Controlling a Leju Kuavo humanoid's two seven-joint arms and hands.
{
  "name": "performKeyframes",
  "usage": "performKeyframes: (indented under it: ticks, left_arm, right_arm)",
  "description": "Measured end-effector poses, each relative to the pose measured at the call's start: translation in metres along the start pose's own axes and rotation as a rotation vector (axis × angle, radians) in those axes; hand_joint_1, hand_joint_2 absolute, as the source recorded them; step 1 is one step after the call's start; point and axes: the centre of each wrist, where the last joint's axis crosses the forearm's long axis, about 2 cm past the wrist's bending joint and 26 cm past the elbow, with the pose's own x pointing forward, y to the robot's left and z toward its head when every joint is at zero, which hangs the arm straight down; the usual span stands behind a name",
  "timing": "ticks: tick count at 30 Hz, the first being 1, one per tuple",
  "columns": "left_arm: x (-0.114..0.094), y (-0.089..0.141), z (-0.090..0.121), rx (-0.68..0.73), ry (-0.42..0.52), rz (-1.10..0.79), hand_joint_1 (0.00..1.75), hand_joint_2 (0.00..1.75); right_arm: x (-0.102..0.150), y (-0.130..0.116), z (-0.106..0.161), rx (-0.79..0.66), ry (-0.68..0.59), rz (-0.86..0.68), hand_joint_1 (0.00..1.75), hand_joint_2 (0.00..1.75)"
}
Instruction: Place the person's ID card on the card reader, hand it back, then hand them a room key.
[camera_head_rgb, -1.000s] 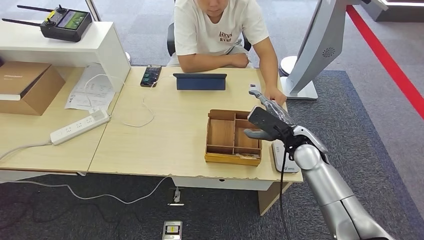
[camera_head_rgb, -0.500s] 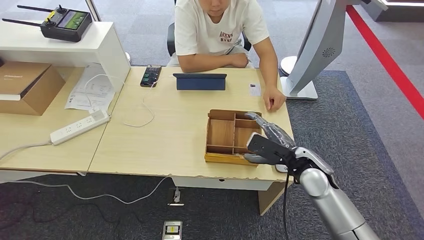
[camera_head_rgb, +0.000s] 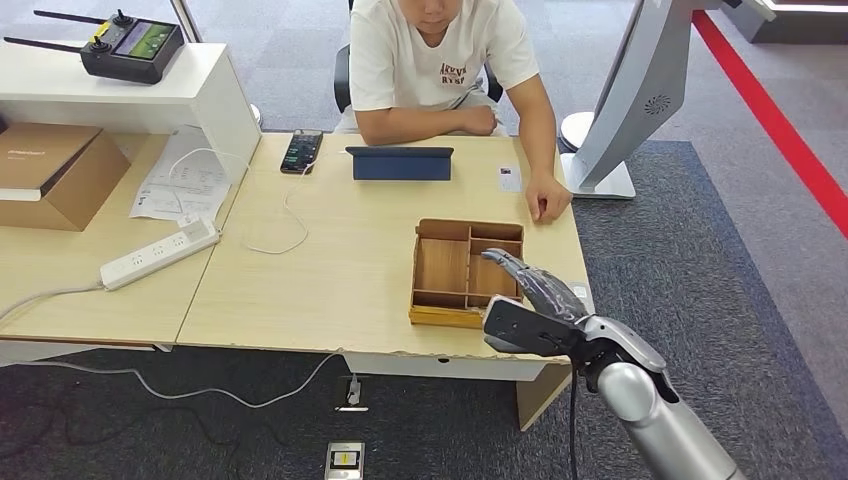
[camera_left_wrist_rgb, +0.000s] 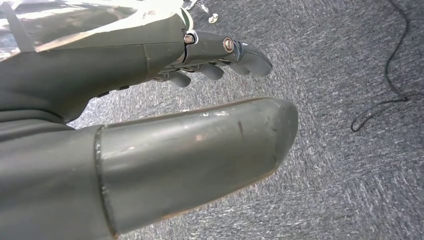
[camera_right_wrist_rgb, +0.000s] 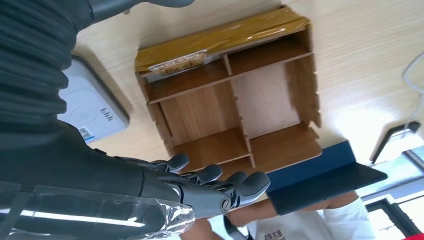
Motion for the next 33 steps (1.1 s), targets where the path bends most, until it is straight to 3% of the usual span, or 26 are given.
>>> performKeyframes:
  ticks: [9, 19, 33]
  left_arm:
    - [0.001, -0.001, 0.0, 0.003, 0.006, 0.001, 0.0, 0.0]
    - [0.002, -0.002, 0.0, 0.001, 0.014, 0.003, 0.0, 0.0]
    - [0.003, -0.004, 0.001, 0.004, 0.011, 0.01, 0.0, 0.0]
  right_arm:
    - [-0.005, 0.008, 0.004, -0.021, 0.069, 0.147, 0.0, 1.75]
    - [-0.009, 0.026, 0.005, -0.128, 0.133, 0.466, 0.0, 1.75]
    - [-0.013, 0.052, 0.003, -0.111, 0.107, 0.557, 0.0, 1.75]
